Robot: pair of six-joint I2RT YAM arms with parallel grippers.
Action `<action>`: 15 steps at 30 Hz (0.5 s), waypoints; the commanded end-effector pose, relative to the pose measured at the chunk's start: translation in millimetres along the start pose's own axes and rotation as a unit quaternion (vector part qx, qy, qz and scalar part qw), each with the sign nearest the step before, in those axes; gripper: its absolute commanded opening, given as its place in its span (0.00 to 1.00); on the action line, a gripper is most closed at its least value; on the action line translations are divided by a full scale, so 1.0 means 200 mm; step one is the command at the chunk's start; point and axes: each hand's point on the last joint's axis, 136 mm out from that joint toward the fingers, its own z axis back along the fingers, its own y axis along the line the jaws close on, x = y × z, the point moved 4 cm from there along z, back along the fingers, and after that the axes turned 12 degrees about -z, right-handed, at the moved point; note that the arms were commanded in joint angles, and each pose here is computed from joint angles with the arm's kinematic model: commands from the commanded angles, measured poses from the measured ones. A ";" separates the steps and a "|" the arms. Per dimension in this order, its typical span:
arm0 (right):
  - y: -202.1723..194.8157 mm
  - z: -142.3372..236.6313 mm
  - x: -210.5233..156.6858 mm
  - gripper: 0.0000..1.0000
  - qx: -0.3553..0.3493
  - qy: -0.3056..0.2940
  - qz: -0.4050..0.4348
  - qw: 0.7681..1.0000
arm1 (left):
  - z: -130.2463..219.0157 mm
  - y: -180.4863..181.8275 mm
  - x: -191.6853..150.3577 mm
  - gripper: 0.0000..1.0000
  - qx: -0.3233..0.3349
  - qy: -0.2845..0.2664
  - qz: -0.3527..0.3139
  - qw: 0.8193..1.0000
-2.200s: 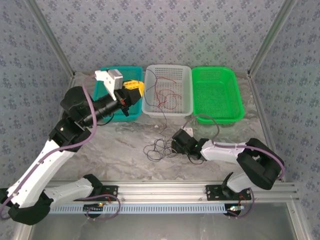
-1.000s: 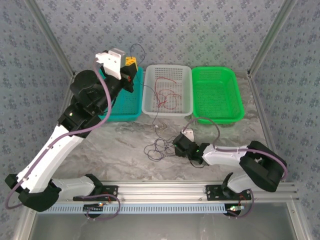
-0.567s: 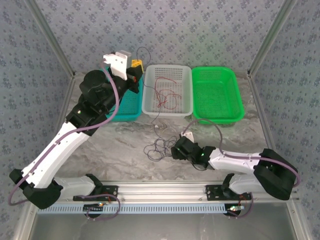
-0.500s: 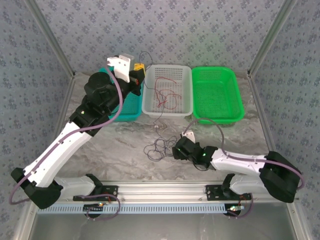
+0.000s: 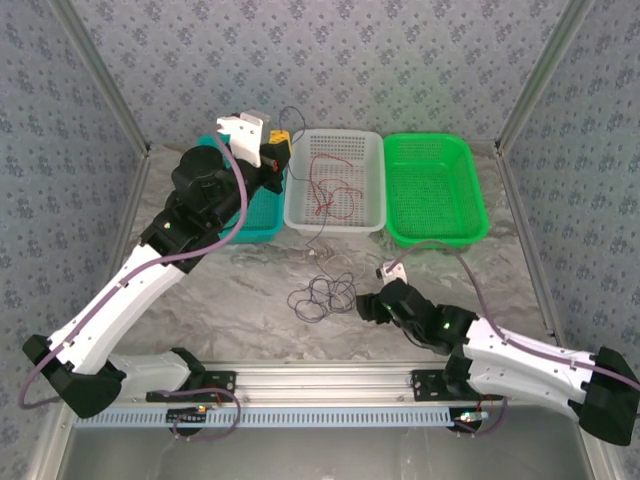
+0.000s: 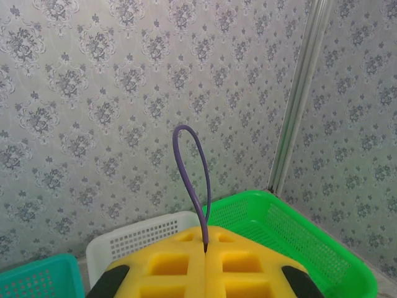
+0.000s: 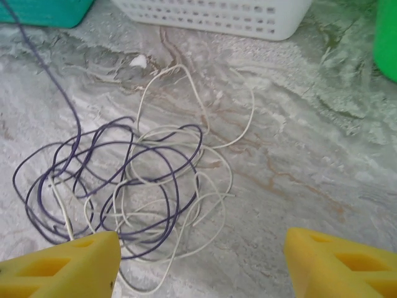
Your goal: Untangle the cables
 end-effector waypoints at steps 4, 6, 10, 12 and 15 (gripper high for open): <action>0.12 -0.06 -0.03 0.73 0.061 0.023 0.032 0.997 | 0.02 0.00 0.07 0.04 -0.005 -0.024 0.015 1.000; 0.16 -0.10 -0.03 0.73 0.067 0.031 0.038 0.997 | 0.02 0.00 0.07 0.04 -0.008 -0.025 0.017 1.000; 0.24 -0.17 -0.05 0.73 0.086 0.051 0.053 0.994 | 0.03 0.00 0.07 0.04 -0.009 -0.023 0.018 1.000; 0.26 -0.20 -0.06 0.71 0.083 0.066 0.061 0.992 | 0.03 0.00 0.07 0.04 -0.006 -0.022 0.018 1.000; 0.26 -0.24 -0.10 0.60 0.075 0.086 0.070 0.991 | 0.04 0.01 0.08 0.04 -0.004 -0.025 0.015 1.000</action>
